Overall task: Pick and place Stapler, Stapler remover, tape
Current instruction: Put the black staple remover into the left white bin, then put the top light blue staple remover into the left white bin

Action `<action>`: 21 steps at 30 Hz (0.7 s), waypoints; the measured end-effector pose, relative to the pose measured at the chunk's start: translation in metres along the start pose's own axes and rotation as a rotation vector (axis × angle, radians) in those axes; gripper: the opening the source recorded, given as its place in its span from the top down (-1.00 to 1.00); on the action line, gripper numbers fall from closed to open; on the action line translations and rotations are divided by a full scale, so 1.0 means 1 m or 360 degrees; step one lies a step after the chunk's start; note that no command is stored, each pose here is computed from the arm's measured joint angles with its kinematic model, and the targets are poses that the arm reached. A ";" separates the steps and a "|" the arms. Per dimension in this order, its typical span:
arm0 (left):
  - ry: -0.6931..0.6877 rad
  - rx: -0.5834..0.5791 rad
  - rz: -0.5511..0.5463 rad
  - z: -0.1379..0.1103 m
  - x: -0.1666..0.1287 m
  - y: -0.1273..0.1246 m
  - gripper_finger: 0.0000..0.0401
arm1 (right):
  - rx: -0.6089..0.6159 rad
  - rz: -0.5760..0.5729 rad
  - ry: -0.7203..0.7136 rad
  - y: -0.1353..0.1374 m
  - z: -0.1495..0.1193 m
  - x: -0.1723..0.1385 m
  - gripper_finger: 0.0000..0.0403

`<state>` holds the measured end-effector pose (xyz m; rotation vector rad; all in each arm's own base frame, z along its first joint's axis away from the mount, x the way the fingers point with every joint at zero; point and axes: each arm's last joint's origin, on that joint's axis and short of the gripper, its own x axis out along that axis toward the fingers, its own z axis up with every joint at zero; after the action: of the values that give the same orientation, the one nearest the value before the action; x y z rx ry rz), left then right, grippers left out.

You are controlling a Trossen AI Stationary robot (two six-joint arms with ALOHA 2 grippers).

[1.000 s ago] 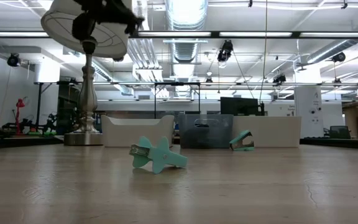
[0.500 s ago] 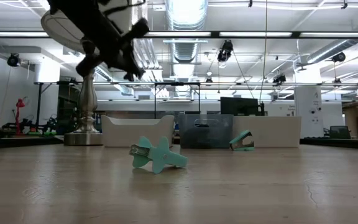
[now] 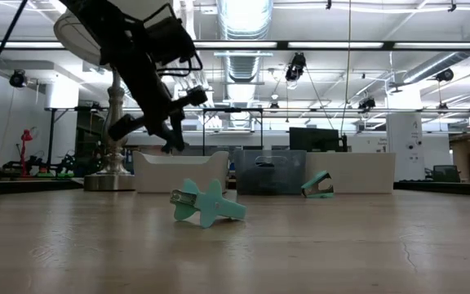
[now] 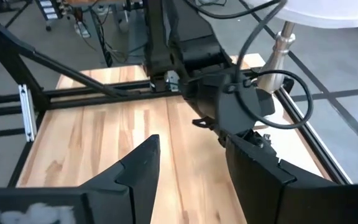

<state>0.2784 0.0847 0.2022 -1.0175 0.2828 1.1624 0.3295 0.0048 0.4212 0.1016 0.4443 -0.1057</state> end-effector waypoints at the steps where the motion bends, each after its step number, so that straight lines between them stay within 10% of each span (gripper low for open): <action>1: 0.0007 -0.0009 0.0006 0.001 0.003 0.001 0.88 | -0.0009 -0.0001 0.0007 0.000 0.000 0.000 0.13; 21: 0.0050 -0.0065 0.0015 0.011 0.010 0.004 0.59 | -0.0056 -0.0014 0.0070 0.000 -0.005 0.004 0.31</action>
<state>0.2762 0.0993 0.1995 -1.0716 0.2901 1.1655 0.3307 0.0047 0.4149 0.0674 0.4905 -0.1046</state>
